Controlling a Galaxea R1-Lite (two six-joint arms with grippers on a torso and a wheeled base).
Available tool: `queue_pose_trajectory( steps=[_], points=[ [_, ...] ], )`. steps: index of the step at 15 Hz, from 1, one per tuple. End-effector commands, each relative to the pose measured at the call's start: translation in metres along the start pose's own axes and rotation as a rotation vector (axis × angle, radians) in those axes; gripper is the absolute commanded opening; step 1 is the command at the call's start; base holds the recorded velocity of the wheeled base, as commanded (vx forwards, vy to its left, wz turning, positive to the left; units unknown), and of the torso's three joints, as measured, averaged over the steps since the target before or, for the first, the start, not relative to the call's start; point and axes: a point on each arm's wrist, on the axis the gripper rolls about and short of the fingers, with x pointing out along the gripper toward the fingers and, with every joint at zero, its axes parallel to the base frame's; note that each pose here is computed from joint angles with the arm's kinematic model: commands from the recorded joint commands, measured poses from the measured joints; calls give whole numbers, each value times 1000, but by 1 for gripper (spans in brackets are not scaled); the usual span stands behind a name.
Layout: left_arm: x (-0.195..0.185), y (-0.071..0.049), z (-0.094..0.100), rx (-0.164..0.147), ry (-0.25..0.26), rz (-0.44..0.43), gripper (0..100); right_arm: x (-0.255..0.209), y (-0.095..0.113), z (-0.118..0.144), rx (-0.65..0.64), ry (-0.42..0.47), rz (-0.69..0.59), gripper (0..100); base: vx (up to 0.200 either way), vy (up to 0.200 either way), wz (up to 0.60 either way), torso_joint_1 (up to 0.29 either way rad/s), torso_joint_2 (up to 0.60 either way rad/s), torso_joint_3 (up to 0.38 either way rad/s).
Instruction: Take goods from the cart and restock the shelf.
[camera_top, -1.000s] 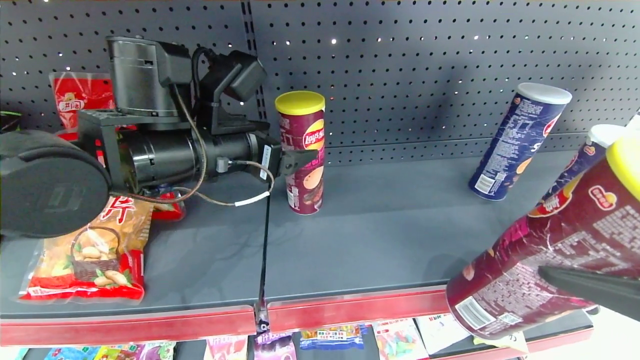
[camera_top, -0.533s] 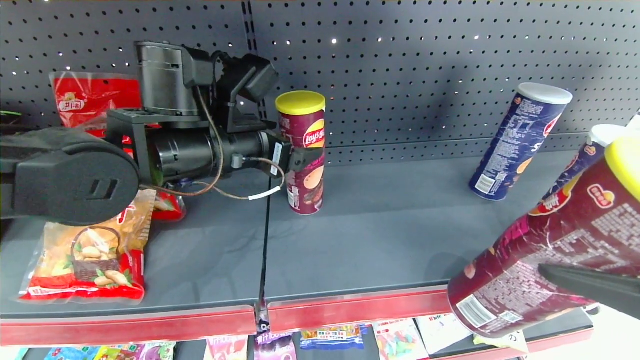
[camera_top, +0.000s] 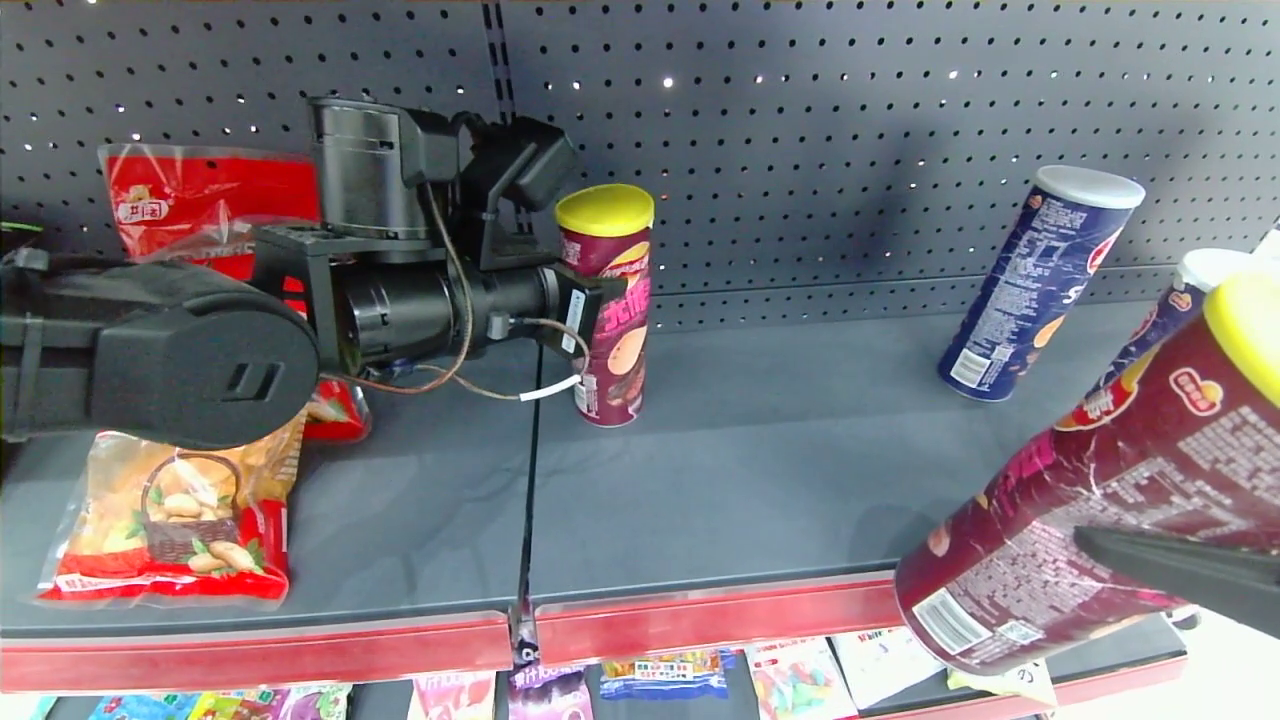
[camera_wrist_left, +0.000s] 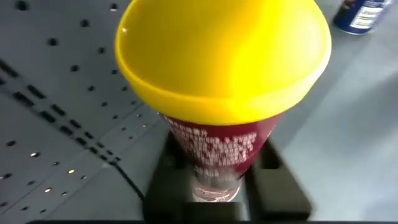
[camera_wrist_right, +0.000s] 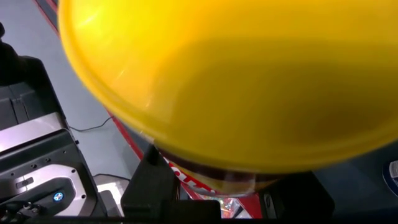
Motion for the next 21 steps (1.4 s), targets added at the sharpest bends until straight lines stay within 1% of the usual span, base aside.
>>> queue_pose_trajectory(
  steps=[1,3,4,6,8,9,10,11,12,13,14,15,19,20,21],
  points=[
    [-6,-4,1,0,-7,-40,0,1,0,-1,2,5,2,0,0,0,0,0,0,0],
    [-22,-6,1,1,-15,-79,0,2,-1,0,3,4,-1,0,0,0,0,0,0,0],
    [-42,-10,1,1,-25,-130,0,2,-1,1,2,2,0,0,0,0,0,0,0,0],
    [-67,-14,-3,3,-36,-180,0,6,-2,2,3,8,1,0,0,0,0,0,0,0],
    [-82,-17,-8,11,-33,-179,0,10,-3,3,5,17,4,0,0,0,0,0,0,0],
    [-89,-18,-6,17,-54,-183,0,13,-4,4,5,20,4,0,0,0,0,0,0,0],
    [-93,-18,-5,17,-62,-188,0,14,-4,5,5,20,4,0,0,0,0,0,0,0],
    [-98,-20,-3,19,-73,-217,0,15,-5,7,5,16,2,0,0,0,0,0,0,0],
    [-104,-22,-3,19,-75,-268,0,17,-6,7,7,20,3,0,0,0,0,0,0,0],
    [-106,-24,-6,15,-63,-298,0,17,-6,8,7,20,3,0,0,0,0,0,0,0],
    [-112,-27,-13,9,-47,-338,0,19,-6,9,8,22,3,0,0,0,0,0,0,0],
    [-112,-28,-17,5,-36,-356,0,20,-7,10,8,22,3,0,0,0,0,0,0,0],
    [-107,-29,-24,3,-19,-400,0,22,-9,10,12,29,-7,0,0,0,0,0,0,0],
    [-99,-27,-25,16,-25,-394,0,22,-9,10,12,29,-8,0,0,0,0,0,0,0],
    [-95,-26,-25,16,-32,-391,0,22,-9,10,12,29,-8,0,0,0,0,0,0,0]
  ],
)
